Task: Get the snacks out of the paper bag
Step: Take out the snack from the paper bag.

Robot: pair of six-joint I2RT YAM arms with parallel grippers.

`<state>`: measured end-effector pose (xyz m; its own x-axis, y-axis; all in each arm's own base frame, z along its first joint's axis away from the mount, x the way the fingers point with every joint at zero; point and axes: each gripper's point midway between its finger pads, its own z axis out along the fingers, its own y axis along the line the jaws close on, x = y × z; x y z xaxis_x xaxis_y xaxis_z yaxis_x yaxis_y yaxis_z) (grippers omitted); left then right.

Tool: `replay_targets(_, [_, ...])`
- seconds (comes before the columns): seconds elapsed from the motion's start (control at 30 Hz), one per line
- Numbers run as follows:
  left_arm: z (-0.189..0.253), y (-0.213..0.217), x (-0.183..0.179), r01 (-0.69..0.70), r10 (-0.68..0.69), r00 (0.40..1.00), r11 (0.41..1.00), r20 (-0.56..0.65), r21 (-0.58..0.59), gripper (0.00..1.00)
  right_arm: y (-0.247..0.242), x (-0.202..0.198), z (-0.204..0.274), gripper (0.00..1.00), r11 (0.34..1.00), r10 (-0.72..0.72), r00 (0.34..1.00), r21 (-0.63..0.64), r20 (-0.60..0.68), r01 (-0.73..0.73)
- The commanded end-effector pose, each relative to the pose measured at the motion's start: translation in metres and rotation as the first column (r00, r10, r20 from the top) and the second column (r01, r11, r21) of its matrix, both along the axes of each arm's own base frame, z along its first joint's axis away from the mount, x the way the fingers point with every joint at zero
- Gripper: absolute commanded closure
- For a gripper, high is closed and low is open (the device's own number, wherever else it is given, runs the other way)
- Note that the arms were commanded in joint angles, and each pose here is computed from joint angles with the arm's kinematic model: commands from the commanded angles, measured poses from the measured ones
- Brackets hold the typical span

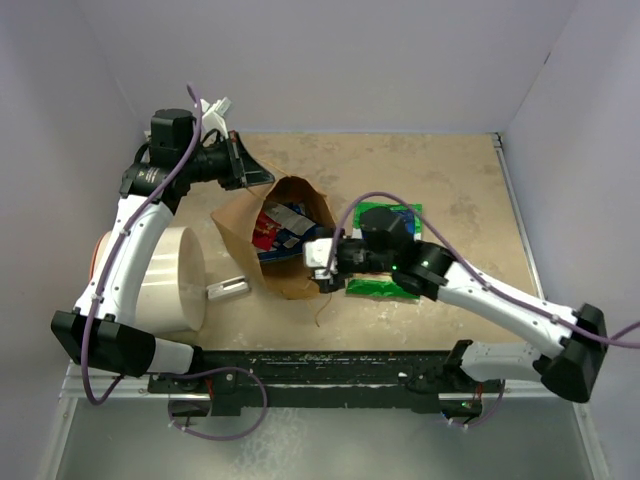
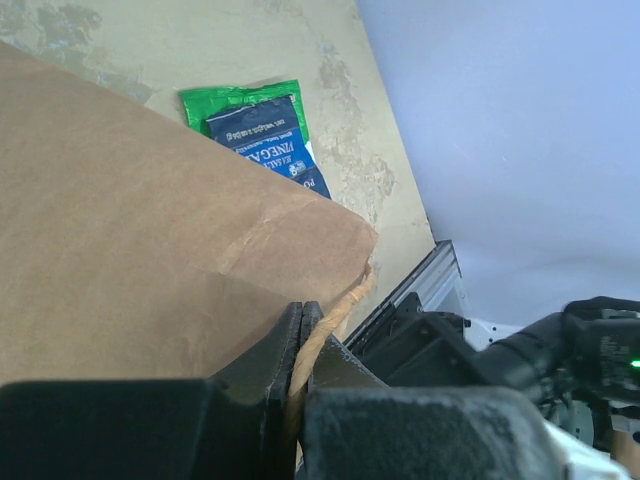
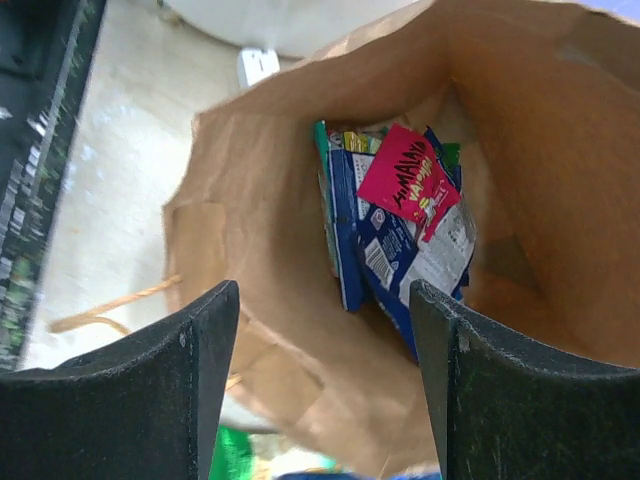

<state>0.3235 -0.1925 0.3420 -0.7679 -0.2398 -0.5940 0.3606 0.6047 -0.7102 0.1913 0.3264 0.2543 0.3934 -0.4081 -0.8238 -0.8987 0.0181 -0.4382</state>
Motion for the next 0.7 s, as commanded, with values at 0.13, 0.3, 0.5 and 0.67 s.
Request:
replay_targets(0.13, [0.019, -0.001, 0.003, 0.027, -0.024, 0.996, 0.999, 0.081, -0.027, 1.00, 0.045, 0.054, -0.036, 0.30, 0.956, 0.215, 0.925, -0.263, 0.314, -0.133])
replay_targets(0.3, [0.027, -0.002, 0.001, 0.022, -0.016, 0.993, 0.999, 0.115, -0.048, 1.00, 0.047, 0.081, -0.082, 0.34, 0.907, 0.237, 0.914, -0.413, 0.329, -0.086])
replay_targets(0.5, [0.027, -0.002, 0.000, 0.023, -0.017, 0.994, 0.998, 0.112, -0.051, 1.00, 0.054, 0.107, -0.095, 0.44, 0.881, 0.205, 0.915, -0.472, 0.348, -0.018])
replay_targets(0.67, [0.025, -0.002, 0.000, 0.024, -0.018, 0.994, 0.998, 0.108, -0.054, 1.00, 0.053, 0.116, -0.105, 0.51, 0.867, 0.196, 0.913, -0.497, 0.357, 0.008])
